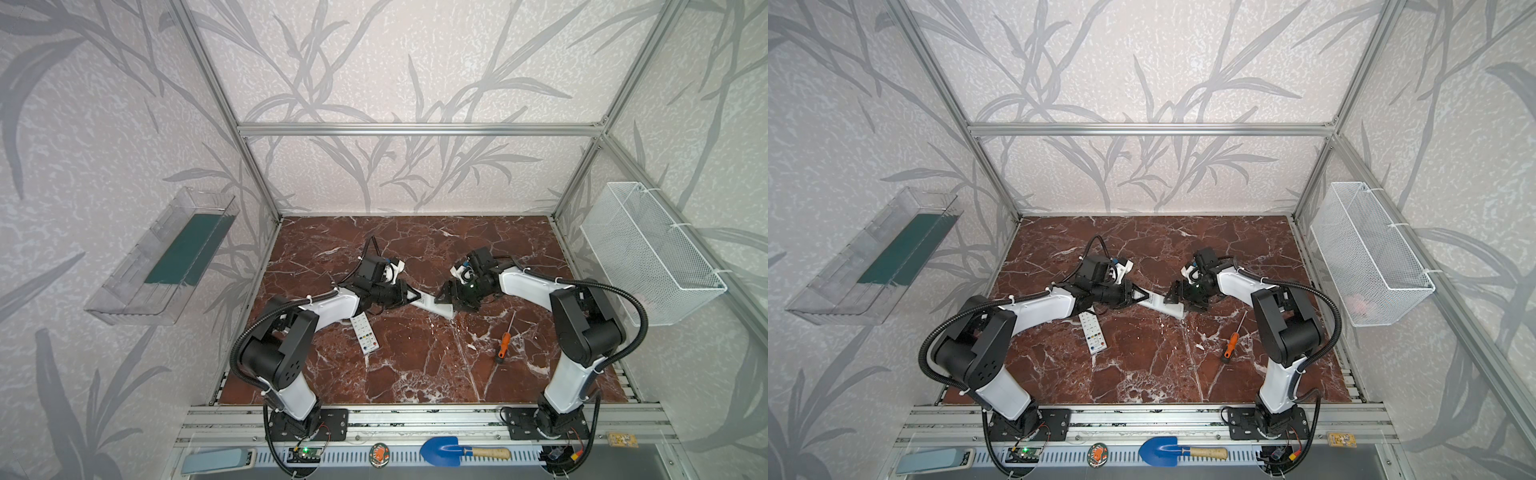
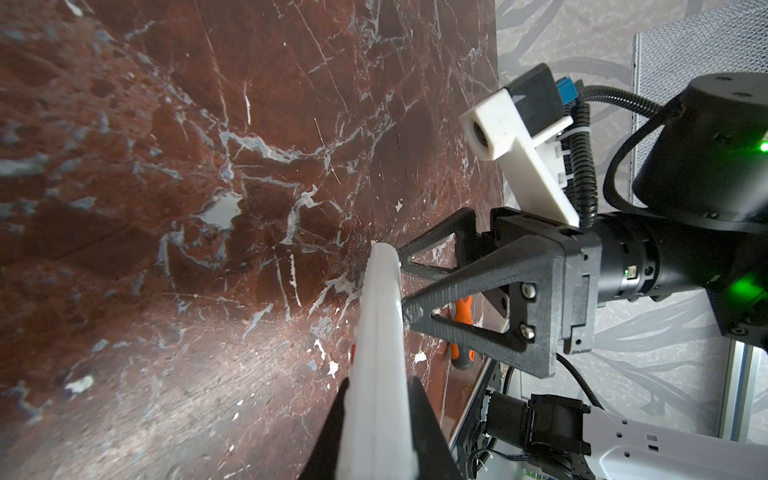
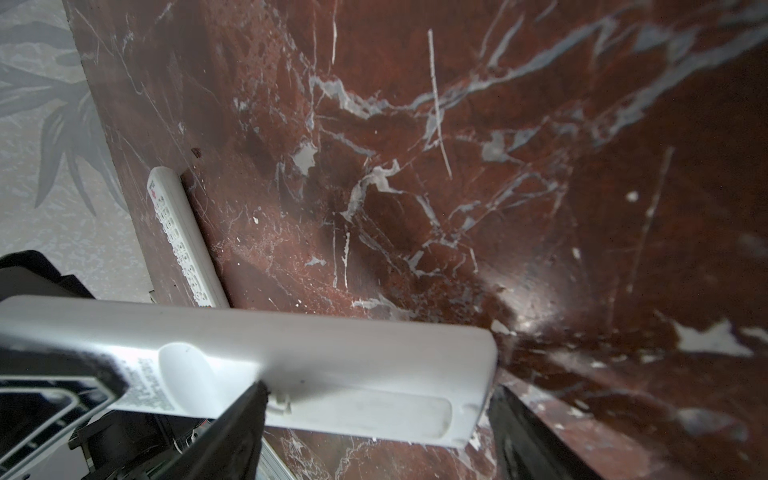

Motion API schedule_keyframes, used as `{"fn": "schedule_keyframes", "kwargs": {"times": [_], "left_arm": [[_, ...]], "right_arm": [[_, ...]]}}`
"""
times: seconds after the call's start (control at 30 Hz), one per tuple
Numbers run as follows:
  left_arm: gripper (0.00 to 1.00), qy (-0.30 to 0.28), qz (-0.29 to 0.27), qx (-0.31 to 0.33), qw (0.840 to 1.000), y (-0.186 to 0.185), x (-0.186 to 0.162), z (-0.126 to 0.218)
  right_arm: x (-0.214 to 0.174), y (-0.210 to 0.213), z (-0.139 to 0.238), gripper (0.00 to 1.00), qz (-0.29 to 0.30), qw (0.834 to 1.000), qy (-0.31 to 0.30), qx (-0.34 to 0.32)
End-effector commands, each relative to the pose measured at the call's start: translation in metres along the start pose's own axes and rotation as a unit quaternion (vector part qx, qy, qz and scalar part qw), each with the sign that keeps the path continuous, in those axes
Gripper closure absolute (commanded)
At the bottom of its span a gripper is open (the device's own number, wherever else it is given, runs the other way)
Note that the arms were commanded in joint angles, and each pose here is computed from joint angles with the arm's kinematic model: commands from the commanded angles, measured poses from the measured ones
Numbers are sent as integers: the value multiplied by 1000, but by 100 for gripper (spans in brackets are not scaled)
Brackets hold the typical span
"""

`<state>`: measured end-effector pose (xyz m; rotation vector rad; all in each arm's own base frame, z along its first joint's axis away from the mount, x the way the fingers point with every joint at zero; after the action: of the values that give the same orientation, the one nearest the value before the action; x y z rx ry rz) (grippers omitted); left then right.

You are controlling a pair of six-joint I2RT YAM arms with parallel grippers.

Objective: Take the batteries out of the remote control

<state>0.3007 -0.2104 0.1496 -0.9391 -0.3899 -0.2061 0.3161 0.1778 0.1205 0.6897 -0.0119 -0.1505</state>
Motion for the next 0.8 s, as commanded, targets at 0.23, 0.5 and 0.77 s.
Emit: {"fn": "schedule_keyframes", "kwargs": {"times": [0.23,0.5,0.77], "left_arm": [[100,24,1,17,1000,9,-10,-8],[100,23,-2,17,1000,7,-9,-7],[100,4,-28,55,998,-2,-3,6]], "right_arm": [[-20,-2,-14,19,31,998,14,-57],[-15,-6,-14,19,23,994,11,-104],[-17,0,0,16,50,957,-22,-284]]}}
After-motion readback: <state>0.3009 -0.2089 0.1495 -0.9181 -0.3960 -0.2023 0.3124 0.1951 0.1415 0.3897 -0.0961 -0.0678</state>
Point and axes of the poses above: each gripper's point midway between its finger pads, its own z axis back along the fingers, its own y axis along the line the jaws close on, x = y × z, the point moved 9 cm from there along z, back along the fingers, and after that the axes turned 10 degrees about -z, right-handed, at the moved point
